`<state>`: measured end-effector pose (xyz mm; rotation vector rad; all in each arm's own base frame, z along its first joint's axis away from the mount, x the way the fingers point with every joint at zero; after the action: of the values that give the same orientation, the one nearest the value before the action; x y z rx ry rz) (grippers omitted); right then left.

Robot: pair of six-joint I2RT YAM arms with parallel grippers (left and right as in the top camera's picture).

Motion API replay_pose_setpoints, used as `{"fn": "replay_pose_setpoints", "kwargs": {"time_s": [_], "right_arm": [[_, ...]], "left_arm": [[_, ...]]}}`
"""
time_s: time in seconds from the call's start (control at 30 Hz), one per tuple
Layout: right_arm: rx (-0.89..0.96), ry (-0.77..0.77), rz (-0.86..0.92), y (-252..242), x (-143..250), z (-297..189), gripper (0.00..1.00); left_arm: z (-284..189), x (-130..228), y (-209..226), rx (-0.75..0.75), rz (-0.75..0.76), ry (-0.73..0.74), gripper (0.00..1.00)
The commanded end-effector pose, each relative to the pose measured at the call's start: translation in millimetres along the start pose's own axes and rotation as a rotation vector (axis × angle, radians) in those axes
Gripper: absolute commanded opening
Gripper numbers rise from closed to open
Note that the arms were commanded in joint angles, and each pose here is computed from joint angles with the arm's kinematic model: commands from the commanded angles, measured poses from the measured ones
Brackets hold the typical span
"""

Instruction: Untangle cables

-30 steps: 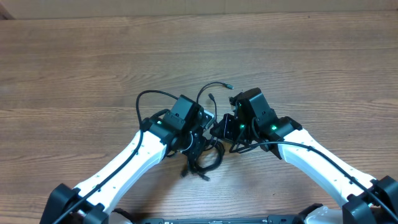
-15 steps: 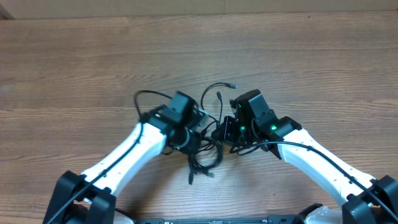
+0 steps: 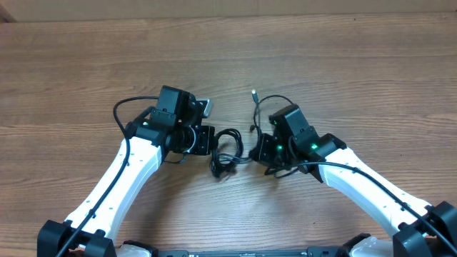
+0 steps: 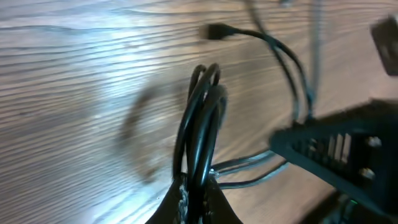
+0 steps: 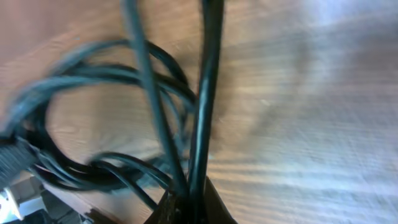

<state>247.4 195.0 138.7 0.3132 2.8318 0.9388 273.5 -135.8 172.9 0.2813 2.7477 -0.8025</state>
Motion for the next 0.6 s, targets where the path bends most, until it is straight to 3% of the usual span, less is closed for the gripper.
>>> {"fn": "replay_pose_setpoints", "kwargs": {"time_s": [0.0,0.23,0.57], "right_arm": [[-0.078,0.001,-0.021,19,0,-1,0.04],[-0.140,-0.045,0.067,38,-2,5,0.04],[-0.152,-0.112,0.070,48,-6,16,0.04]], "left_arm": [[-12,-8,-20,0.124,0.017,-0.027,0.04],[-13,-10,-42,0.283,0.039,-0.027,0.04],[-18,-27,-54,0.379,-0.245,-0.051,0.04]]}}
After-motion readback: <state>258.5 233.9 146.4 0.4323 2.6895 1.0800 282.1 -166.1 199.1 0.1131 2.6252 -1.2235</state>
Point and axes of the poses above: each gripper's point midway between its finger pads, its own z axis out along the fingers, its own y axis along the line the jaws close on, x = y × z, the point moved 7 cm from there along -z, back along the fingers, and after that the axes turned 2 degrees about z, right-handed, at the moved point
